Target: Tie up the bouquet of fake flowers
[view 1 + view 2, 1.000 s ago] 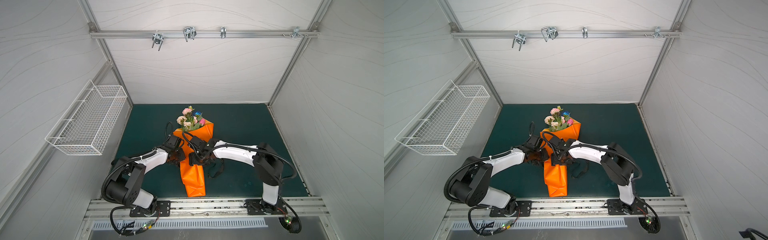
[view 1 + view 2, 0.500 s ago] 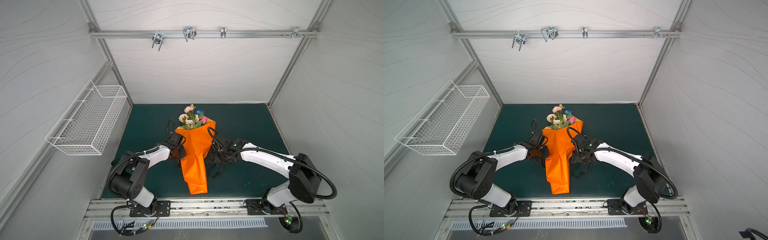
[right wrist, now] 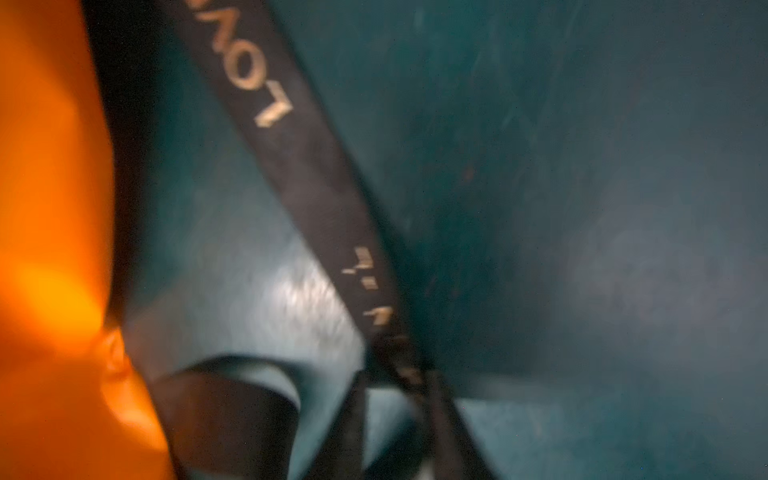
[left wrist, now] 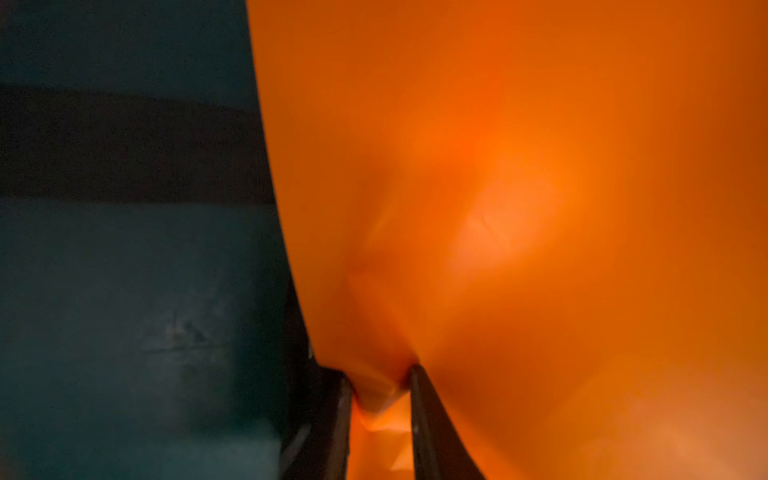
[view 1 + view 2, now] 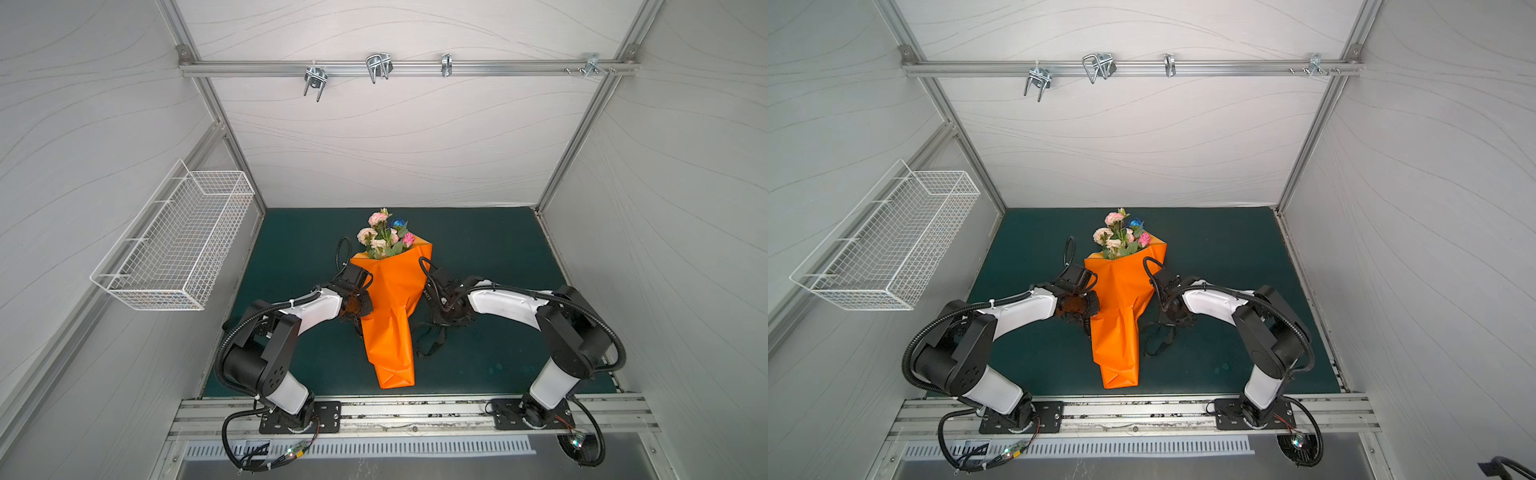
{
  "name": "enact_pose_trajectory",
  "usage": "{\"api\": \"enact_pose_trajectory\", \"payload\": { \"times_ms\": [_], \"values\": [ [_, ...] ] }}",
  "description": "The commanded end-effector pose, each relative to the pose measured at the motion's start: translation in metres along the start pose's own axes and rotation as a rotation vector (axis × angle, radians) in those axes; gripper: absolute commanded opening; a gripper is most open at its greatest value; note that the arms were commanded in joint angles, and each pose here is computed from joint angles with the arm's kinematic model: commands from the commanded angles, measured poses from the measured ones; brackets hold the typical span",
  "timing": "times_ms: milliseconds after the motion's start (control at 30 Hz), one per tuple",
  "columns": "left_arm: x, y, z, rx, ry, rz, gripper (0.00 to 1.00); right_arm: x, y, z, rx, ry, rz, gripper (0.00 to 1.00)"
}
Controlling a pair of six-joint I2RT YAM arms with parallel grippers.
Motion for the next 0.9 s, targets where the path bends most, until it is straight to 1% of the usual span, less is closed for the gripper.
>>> {"api": "enact_pose_trajectory", "payload": {
  "times_ms": [0,33,67,100,300,433,533,700,800,867],
  "values": [
    [0.015,0.008,0.012,0.029,-0.098,0.069,0.26,0.004,-0.025,-0.019,0.014,0.057,-0.037,0.00],
    [0.016,0.008,0.011,0.035,-0.092,0.074,0.26,0.000,-0.035,-0.025,0.026,0.059,-0.056,0.00],
    [0.017,0.008,0.010,0.039,-0.089,0.079,0.22,-0.004,-0.048,-0.035,0.040,0.056,-0.078,0.00],
    [0.018,0.008,0.010,0.044,-0.087,0.085,0.22,-0.008,-0.061,-0.045,0.058,0.041,-0.106,0.00],
    [0.019,0.008,0.008,0.057,-0.087,0.100,0.21,-0.040,-0.133,-0.109,0.187,-0.096,-0.273,0.00],
    [0.015,0.007,0.007,0.063,-0.097,0.093,0.20,-0.067,-0.170,-0.146,0.242,-0.142,-0.390,0.00],
    [0.010,0.006,0.007,0.065,-0.119,0.078,0.21,-0.085,-0.190,-0.168,0.264,-0.147,-0.462,0.00],
    [-0.002,0.004,0.005,0.076,-0.140,0.045,0.23,-0.102,-0.208,-0.202,0.333,-0.175,-0.527,0.00],
    [-0.007,0.004,0.001,0.083,-0.158,0.028,0.28,-0.106,-0.206,-0.210,0.351,-0.183,-0.530,0.00],
    [-0.009,0.004,0.000,0.085,-0.179,0.017,0.36,-0.103,-0.201,-0.208,0.341,-0.199,-0.529,0.00]
  ]
}}
Point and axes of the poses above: each gripper's point midway between its finger pads, its own x axis out along the fingers, its own z axis along the line the jaws close on, y = z × x, the point moved 10 cm from there along -x, back along the fingers, and after that the axes turned 4 degrees about -x, right-handed, at the moved point
